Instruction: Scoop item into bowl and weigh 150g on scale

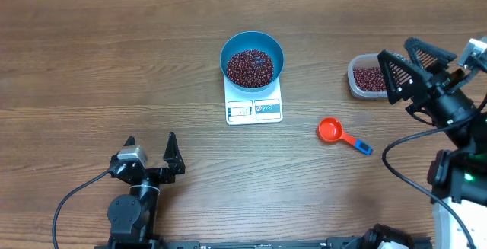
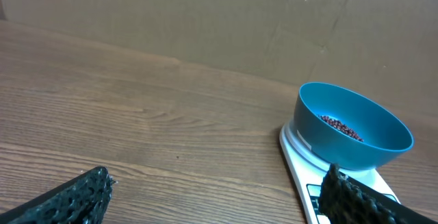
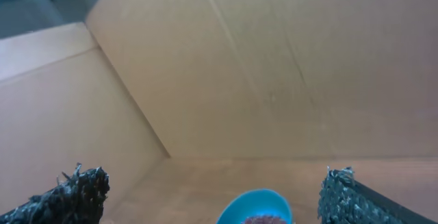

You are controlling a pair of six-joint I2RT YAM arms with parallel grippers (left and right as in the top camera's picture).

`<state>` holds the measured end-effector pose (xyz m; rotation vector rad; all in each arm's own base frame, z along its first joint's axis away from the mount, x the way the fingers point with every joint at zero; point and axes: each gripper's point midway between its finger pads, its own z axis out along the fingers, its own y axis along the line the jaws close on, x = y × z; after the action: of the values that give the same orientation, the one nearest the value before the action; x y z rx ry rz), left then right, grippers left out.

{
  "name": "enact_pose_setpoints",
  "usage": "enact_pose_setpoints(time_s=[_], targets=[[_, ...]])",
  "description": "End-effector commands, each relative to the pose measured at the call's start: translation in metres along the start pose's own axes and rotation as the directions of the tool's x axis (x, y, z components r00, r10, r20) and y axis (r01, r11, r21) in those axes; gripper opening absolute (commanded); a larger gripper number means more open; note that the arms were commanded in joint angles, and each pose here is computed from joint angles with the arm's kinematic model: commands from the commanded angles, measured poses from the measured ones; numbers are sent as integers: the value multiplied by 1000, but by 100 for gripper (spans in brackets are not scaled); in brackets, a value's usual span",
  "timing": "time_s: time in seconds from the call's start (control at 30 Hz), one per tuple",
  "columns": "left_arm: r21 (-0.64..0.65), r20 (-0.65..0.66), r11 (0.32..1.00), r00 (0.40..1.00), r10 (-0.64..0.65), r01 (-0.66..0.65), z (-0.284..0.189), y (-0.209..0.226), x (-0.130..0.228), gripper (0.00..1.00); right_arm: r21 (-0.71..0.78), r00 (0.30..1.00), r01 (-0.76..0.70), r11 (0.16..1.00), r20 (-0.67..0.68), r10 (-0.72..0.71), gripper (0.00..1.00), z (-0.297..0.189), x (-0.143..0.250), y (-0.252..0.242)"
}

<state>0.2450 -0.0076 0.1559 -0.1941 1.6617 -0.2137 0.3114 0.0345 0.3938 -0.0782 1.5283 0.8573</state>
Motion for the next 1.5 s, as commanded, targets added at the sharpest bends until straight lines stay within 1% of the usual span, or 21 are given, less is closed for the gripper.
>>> enact_pose_setpoints(time_s=[0.0,0.1,0.23,0.3,0.43,0.57,0.9,1.0,1.07,1.27,1.37,1.47], targets=[[-11,11,1000,1000,-7,7,0,3,-1,100,17,994,105,994,29,-106,100,-8,-26,29],[-11,11,1000,1000,-7,7,0,3,-1,100,118,994,108,987,2,-109,100,-11,-28,30],[-11,11,1000,1000,-7,7,0,3,-1,100,312,992,125,942,-61,-112,100,-21,-24,24],[-11,11,1000,1000,-7,7,0,3,-1,100,353,992,122,928,-80,-100,100,-25,-20,28],[-11,11,1000,1000,-7,7,0,3,-1,100,324,990,135,936,-81,-115,100,-28,-17,47],[-11,11,1000,1000,-7,7,0,3,-1,100,309,990,133,942,-95,-108,100,-32,-11,55],[-11,11,1000,1000,-7,7,0,3,-1,100,326,988,114,938,-138,-73,100,-35,2,50],[-11,11,1000,1000,-7,7,0,3,-1,100,347,982,95,933,-184,-32,100,-39,16,45],[-11,11,1000,1000,-7,7,0,3,-1,100,362,981,93,928,-190,-24,100,-40,18,42],[-11,11,1000,1000,-7,7,0,3,-1,100,504,983,106,857,-182,-14,100,-53,18,16],[-11,11,1000,1000,-7,7,0,3,-1,100,587,975,110,802,-219,26,100,-66,31,0],[-11,11,1000,1000,-7,7,0,3,-1,100,631,960,115,768,-270,78,100,-76,47,-10]])
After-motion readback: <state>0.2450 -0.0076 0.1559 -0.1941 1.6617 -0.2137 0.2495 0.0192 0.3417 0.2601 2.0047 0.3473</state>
